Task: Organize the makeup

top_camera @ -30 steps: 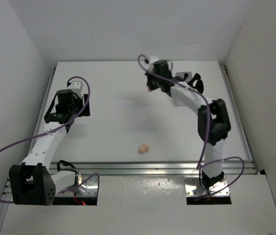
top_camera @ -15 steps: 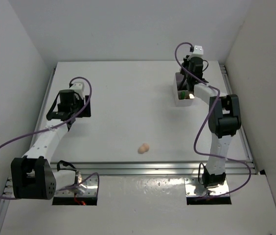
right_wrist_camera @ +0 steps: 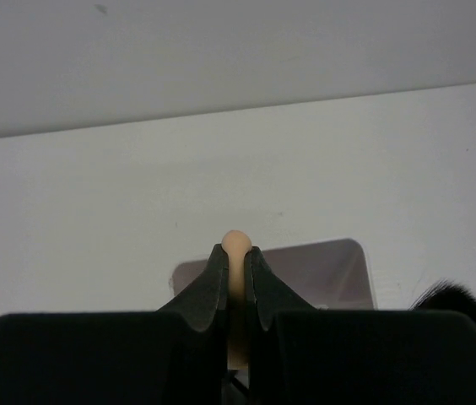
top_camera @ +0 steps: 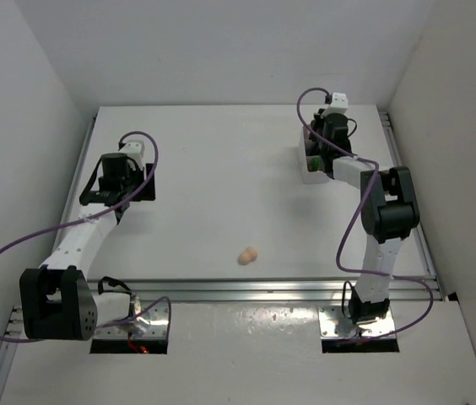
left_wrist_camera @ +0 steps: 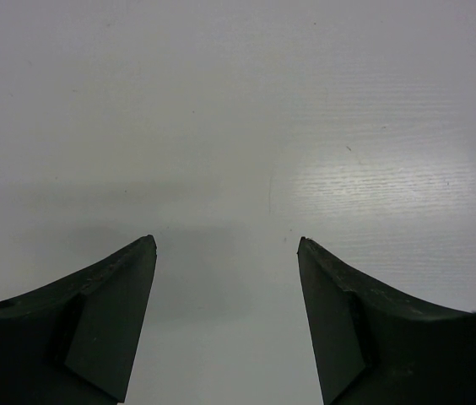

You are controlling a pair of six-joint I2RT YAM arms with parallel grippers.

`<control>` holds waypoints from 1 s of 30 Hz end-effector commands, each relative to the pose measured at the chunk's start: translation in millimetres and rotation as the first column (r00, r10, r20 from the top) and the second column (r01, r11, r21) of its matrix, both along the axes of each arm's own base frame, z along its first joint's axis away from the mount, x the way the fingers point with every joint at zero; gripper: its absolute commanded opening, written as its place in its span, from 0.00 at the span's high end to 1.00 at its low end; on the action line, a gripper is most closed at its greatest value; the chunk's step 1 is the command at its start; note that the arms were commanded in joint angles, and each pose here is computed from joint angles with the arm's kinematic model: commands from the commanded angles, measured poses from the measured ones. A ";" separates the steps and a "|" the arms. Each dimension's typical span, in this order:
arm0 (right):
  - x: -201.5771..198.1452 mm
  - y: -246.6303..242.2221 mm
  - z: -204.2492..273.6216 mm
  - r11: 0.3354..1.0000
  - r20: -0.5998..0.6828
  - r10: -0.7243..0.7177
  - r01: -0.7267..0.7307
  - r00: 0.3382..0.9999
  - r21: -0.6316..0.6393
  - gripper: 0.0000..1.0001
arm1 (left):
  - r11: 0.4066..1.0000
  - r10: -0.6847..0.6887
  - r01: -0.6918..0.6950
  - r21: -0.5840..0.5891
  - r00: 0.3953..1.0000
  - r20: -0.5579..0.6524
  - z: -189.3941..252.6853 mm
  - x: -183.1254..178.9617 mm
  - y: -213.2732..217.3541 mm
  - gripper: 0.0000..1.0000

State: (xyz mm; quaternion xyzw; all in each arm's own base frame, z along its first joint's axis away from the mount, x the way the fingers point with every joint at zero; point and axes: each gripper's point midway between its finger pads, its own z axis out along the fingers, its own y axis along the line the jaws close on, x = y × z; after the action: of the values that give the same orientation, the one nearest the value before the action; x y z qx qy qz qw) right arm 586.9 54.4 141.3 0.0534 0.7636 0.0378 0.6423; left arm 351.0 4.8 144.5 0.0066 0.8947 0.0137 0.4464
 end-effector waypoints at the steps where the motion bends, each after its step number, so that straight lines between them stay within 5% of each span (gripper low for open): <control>1: -3.0 5.2 26.3 1.000 0.056 0.005 -0.005 0.998 0.005 1.00 | 1.000 0.007 -0.008 0.015 0.998 0.063 19.8 13.5 5.4 0.26; 22: 16.0 5.4 2.7 0.999 -0.009 -0.011 0.011 1.000 -0.037 0.98 | 1.000 -0.001 0.000 0.010 0.998 0.063 18.9 11.3 3.7 0.26; 30: 5.2 12.3 10.4 0.999 -0.004 0.033 -0.033 0.999 -0.021 0.54 | 1.000 -0.001 0.000 0.010 0.997 0.071 20.5 8.3 3.7 0.26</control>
State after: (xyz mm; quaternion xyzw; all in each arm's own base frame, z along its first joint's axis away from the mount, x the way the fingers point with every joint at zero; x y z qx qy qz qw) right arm 594.1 58.7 133.5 0.0437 0.7769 0.0232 0.6276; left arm 351.4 5.1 144.2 0.0083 0.8949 0.0150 0.4459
